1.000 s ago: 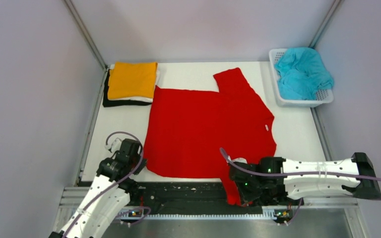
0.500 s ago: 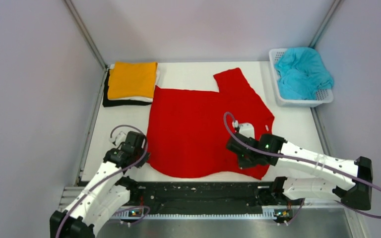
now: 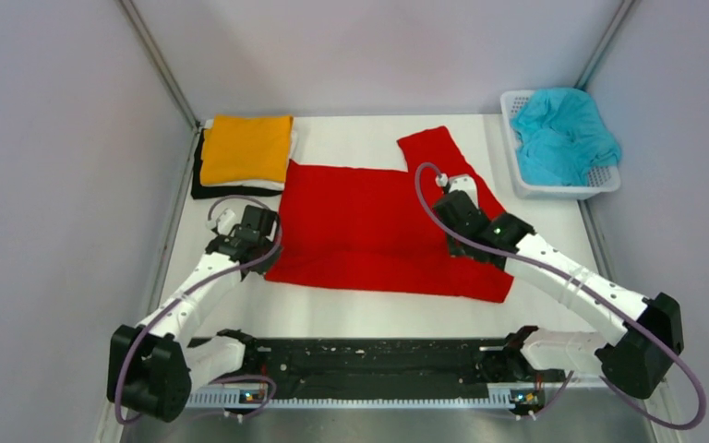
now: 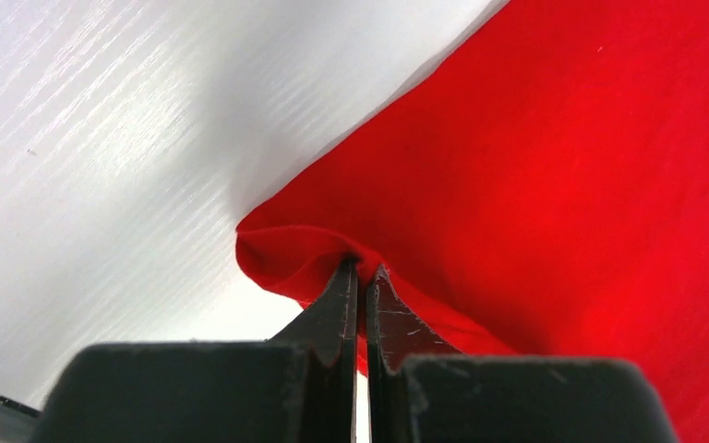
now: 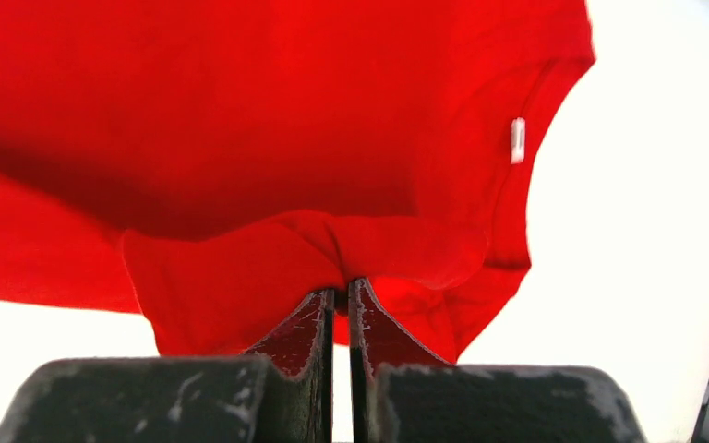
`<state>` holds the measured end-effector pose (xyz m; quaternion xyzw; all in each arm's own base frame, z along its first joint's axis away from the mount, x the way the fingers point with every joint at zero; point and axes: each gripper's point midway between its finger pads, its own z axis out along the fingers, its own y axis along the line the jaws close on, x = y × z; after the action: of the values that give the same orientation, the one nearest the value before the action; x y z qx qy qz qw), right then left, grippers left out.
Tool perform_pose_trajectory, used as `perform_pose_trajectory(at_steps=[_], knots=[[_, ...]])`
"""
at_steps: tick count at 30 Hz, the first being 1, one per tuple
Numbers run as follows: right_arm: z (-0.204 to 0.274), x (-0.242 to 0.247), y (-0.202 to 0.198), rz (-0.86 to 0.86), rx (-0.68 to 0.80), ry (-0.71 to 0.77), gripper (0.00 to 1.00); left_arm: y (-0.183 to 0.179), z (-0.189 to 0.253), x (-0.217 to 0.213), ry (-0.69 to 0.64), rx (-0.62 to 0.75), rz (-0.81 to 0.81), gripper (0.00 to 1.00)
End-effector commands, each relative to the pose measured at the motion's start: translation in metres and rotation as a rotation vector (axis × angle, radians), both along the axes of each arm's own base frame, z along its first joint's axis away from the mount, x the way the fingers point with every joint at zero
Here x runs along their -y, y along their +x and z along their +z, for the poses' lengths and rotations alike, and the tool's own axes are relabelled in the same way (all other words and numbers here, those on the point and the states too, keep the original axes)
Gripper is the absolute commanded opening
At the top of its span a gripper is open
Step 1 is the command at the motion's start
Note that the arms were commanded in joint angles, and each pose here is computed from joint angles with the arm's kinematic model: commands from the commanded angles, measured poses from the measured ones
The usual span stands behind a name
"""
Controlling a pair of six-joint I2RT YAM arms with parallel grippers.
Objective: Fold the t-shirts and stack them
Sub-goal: Fold the flattened tshirt in 1/3 of the way
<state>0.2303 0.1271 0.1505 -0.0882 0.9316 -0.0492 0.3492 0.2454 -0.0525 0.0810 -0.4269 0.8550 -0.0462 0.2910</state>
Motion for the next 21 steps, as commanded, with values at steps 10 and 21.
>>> perform_pose_trajectory(at_steps=[10, 21], knots=[[0.001, -0.03, 0.099, 0.133, 0.048, -0.051, 0.0, 0.05, -0.004, -0.009, 0.034, 0.021, 0.045, 0.0], [-0.019, -0.015, 0.162, -0.163, 0.035, -0.227, 0.66, 0.065, 0.023, -0.027, 0.102, 0.045, 0.094, 0.99]])
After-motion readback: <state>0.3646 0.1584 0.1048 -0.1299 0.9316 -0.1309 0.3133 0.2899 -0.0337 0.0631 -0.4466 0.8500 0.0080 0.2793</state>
